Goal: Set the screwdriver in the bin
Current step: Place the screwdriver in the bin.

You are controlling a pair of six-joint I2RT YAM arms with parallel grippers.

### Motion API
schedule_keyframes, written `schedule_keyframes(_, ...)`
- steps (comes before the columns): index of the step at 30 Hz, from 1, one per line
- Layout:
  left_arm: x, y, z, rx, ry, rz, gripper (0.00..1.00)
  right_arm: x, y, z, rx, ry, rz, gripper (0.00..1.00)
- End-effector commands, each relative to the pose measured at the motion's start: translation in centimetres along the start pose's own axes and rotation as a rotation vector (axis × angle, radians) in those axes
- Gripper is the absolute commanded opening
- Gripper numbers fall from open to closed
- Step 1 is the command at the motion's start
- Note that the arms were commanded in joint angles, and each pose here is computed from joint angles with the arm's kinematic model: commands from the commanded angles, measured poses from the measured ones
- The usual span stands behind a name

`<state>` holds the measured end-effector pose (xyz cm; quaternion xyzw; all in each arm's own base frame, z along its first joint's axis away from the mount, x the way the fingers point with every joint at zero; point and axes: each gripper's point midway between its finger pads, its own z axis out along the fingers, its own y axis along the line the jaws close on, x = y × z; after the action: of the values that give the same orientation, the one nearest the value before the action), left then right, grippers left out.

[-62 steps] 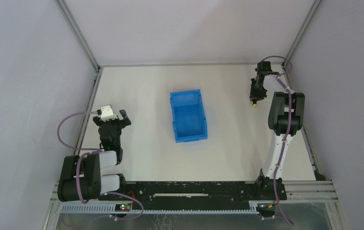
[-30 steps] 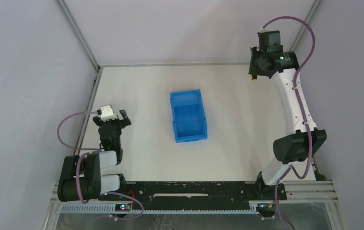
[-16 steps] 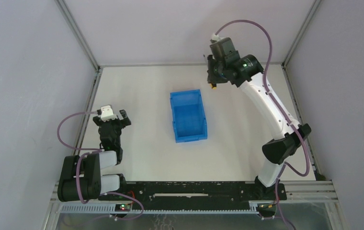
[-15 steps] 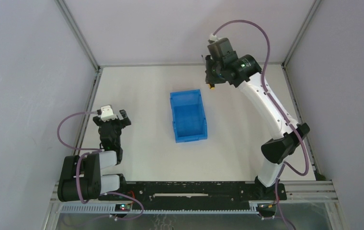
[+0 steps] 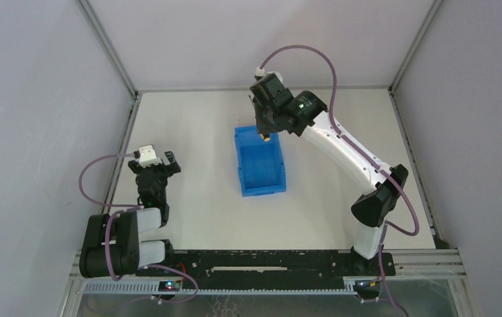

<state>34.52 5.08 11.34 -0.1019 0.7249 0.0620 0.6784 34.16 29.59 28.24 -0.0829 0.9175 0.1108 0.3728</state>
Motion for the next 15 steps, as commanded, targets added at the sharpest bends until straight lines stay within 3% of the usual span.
schedule_keyframes(1,-2.3,-0.1,0.7,-0.007,-0.066,0.015,1.0,0.5,0.4,0.3,-0.011,-0.038,0.05,0.09)
schedule_keyframes(15,-2.3,-0.1,0.7,-0.006,-0.067,0.014,1.0,9.3,0.5,7.9,0.008,0.065,0.033,0.07)
